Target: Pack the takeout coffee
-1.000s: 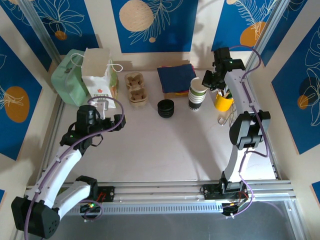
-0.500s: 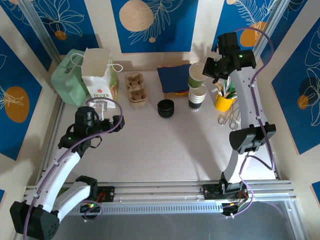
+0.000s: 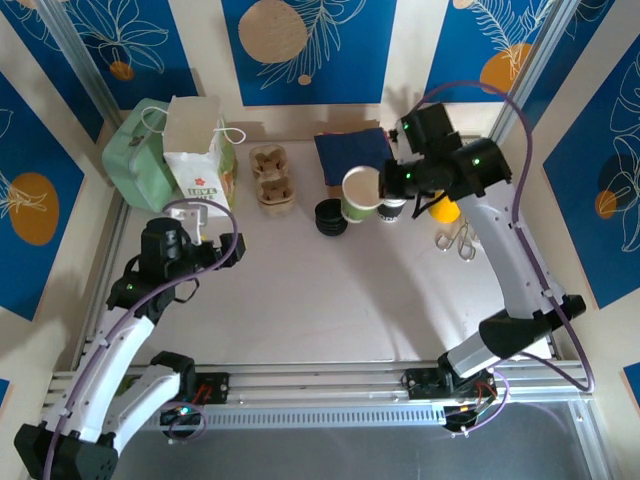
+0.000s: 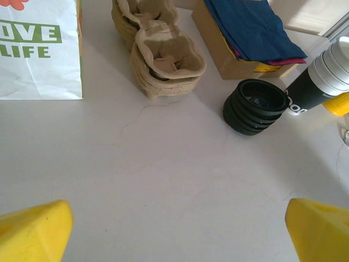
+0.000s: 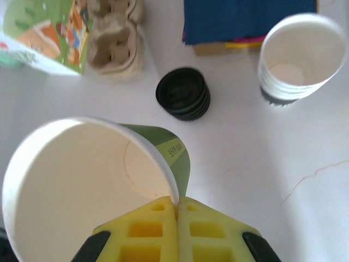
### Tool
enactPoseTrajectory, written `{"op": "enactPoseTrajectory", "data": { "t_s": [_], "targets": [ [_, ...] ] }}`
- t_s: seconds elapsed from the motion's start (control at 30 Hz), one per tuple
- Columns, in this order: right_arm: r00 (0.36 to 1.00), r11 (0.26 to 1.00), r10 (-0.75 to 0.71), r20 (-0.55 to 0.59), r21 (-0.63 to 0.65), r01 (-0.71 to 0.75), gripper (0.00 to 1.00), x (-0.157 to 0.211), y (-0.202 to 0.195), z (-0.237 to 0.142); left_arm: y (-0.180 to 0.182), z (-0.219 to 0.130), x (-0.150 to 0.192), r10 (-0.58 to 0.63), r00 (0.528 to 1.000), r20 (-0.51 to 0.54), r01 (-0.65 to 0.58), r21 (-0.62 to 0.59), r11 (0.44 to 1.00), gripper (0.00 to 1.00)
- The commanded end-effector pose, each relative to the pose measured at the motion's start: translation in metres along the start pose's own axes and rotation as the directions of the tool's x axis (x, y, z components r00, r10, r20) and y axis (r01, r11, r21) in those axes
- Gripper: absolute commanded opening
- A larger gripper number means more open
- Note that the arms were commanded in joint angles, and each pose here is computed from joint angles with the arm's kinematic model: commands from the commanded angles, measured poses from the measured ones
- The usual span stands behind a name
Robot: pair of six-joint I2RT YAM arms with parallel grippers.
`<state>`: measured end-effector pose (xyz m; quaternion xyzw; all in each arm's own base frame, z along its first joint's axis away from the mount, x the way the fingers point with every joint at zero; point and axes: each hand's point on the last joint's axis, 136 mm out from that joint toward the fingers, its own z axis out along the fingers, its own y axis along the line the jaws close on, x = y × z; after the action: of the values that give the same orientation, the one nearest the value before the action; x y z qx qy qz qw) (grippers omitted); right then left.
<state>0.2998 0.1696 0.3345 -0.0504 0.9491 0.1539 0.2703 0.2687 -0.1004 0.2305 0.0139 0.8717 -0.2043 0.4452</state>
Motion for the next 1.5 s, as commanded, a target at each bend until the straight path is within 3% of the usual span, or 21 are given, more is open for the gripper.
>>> {"op": "enactPoseTrajectory", "data": {
  "t_s": [0.0,0.6,1.33,1.47],
  "targets": [
    [1.000,1.000,-0.018,-0.009,-0.011,0.018,0.01,0.018,0.010,0.011,0.000,-0.008,0.000,-0.006,1.000,0.011,0.007,-0.010,1.000,0.99],
    [0.986,0.997,-0.070,-0.150,-0.023,0.067,0.01,0.132,0.027,0.128,0.002,-0.003,0.009,-0.047,0.999,0.002,0.047,0.000,0.999,0.99],
    [0.968,0.993,-0.100,-0.231,0.036,0.111,0.03,0.171,0.031,0.174,0.004,0.006,0.017,-0.071,0.997,-0.013,0.071,0.006,0.997,0.99],
    [0.968,0.993,-0.105,-0.227,0.033,0.115,0.09,0.170,0.033,0.173,0.004,0.006,0.017,-0.072,0.997,-0.014,0.072,0.005,0.997,0.99]
  ]
}}
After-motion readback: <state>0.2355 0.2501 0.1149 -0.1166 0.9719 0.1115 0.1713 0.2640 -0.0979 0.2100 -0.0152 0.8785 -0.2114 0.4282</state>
